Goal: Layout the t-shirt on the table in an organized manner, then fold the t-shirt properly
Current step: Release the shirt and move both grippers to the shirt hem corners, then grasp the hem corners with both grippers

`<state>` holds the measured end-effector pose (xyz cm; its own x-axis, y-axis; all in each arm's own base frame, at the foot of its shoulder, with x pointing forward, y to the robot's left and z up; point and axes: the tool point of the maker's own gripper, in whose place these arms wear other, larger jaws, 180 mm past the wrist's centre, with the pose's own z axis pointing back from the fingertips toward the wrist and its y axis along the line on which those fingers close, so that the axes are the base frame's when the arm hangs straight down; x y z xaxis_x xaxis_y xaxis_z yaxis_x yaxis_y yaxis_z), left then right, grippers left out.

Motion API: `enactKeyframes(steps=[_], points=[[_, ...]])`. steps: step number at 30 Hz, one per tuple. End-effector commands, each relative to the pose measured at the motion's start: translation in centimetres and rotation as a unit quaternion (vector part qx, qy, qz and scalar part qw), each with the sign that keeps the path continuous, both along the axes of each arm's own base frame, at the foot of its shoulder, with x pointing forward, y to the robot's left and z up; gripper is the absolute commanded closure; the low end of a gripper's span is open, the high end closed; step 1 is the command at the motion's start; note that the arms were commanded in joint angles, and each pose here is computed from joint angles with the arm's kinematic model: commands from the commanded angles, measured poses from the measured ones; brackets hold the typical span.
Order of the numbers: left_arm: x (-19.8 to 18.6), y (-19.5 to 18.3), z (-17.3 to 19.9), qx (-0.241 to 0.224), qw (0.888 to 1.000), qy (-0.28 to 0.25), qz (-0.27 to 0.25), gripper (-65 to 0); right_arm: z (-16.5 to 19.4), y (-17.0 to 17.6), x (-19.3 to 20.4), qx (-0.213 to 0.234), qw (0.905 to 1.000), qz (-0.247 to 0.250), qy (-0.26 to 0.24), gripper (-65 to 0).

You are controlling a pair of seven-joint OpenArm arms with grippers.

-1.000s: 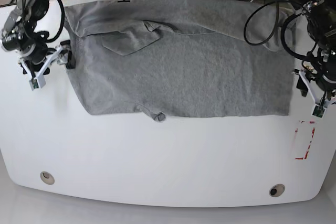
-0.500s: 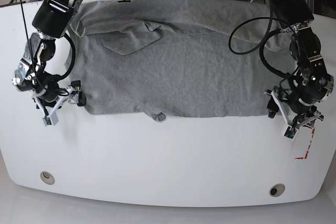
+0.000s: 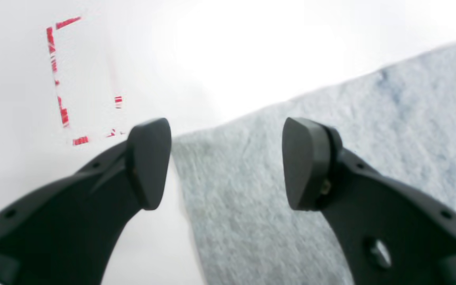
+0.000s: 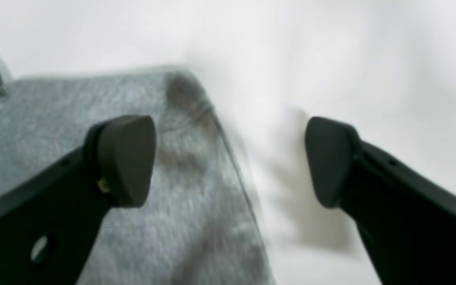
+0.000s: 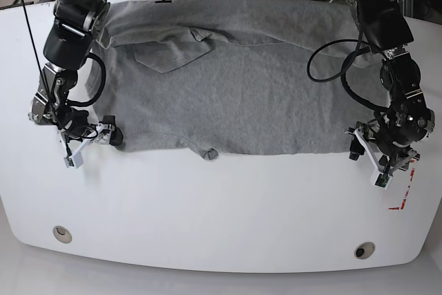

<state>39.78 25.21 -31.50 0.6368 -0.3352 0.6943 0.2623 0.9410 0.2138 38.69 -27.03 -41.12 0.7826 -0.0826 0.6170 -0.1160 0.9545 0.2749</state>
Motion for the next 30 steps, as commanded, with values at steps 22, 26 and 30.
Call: enactKeyframes(steps=[22, 26, 30], points=[[0.7, 4.9, 0.8, -0.023, 0.998, -0.019, 0.061, -41.5, 0.3, 5.2, 1.7, 0.014, 0.9983, 0.055, -0.013, -19.3], [1.0, 7.6, -0.2, -0.036, 0.994, -0.026, 0.099, -41.5, 0.3, 5.2, 1.7, 0.014, 0.9983, 0.056, -0.013, -12.0], [1.3, 9.2, -1.4, -0.048, 0.990, -0.031, 0.131, -41.9, 0.3, 5.2, 1.7, 0.014, 0.9983, 0.056, -0.013, -9.4]])
